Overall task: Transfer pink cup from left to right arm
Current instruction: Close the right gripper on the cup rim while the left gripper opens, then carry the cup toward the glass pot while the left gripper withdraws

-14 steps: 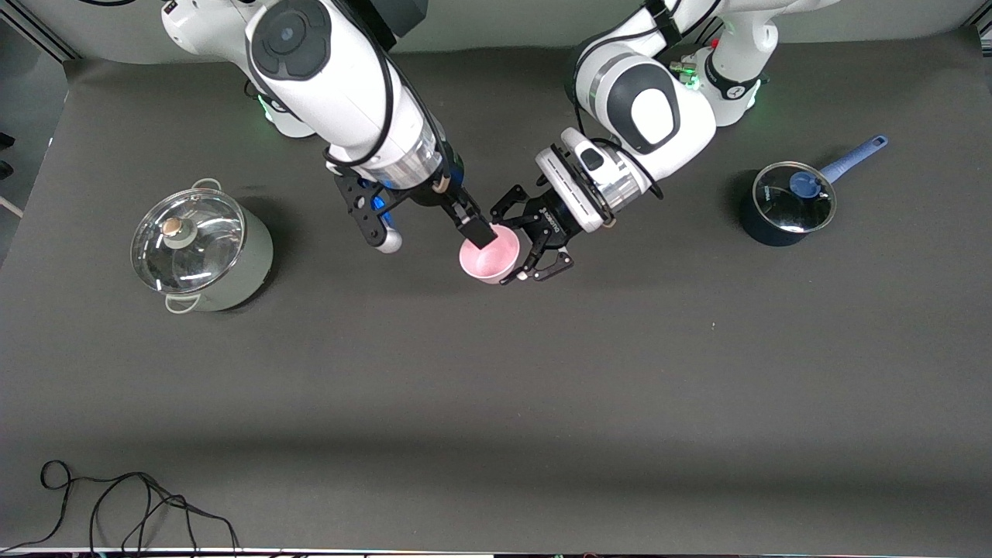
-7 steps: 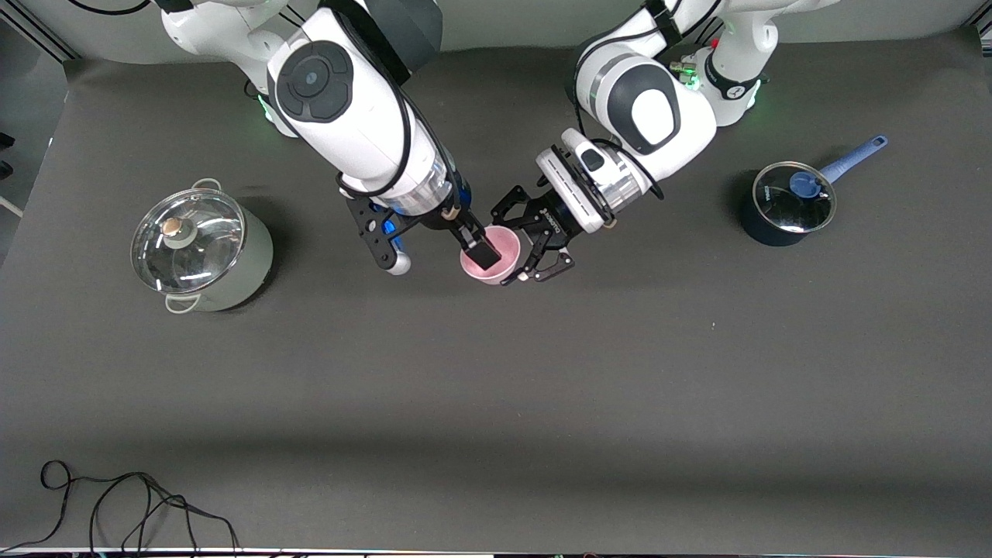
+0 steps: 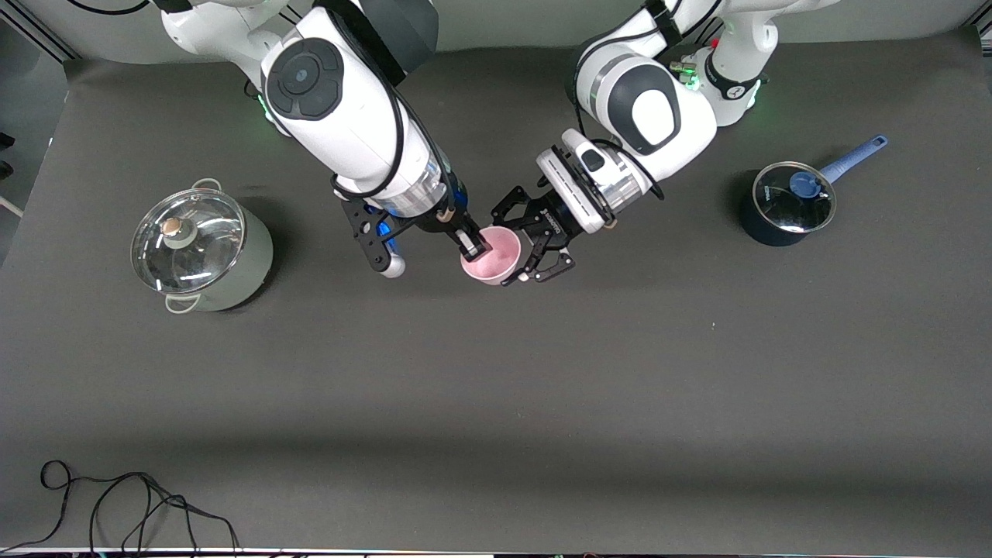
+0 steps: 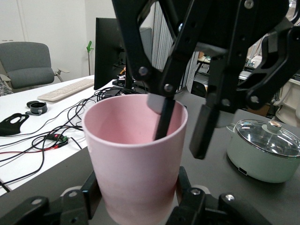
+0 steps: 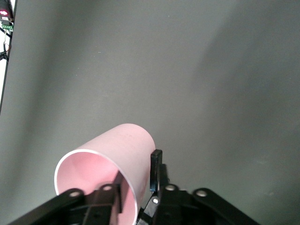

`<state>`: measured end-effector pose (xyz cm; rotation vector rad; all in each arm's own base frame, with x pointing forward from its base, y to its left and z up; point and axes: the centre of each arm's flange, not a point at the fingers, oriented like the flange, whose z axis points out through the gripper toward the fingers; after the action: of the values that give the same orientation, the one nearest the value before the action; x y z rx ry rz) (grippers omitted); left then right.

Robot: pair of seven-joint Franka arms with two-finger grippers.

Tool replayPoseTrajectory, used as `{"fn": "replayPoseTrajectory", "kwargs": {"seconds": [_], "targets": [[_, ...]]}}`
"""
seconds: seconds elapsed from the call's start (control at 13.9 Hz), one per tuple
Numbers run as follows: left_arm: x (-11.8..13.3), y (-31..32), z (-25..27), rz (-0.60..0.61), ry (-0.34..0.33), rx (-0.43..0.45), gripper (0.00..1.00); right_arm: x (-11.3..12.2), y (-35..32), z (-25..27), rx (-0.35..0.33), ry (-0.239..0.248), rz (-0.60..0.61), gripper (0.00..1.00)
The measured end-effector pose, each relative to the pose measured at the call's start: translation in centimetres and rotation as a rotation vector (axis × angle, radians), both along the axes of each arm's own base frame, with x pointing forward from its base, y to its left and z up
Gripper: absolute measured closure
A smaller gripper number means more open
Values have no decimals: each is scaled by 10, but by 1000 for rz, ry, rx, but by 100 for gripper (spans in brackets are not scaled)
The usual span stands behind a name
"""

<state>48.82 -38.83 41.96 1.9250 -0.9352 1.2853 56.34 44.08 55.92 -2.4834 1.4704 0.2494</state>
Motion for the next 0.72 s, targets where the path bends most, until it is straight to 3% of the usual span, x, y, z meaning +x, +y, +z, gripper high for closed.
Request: {"fn": "replayPoseTrajectory", "kwargs": {"seconds": [0.14,0.43,0.5,0.72], "targets": [[0,0,0,-3,-8,5,33,0,-1,0,-2,1,6,93],[0,-1,0,-7,-15,9,33,0,-2,0,-4,2,23,93],[1,0,0,-3,-13,7,29,1,-4,1,-6,2,29,93],[3,2,-1,5,-1,2,0,17,-34,9,-13,-9,53,96]]}}
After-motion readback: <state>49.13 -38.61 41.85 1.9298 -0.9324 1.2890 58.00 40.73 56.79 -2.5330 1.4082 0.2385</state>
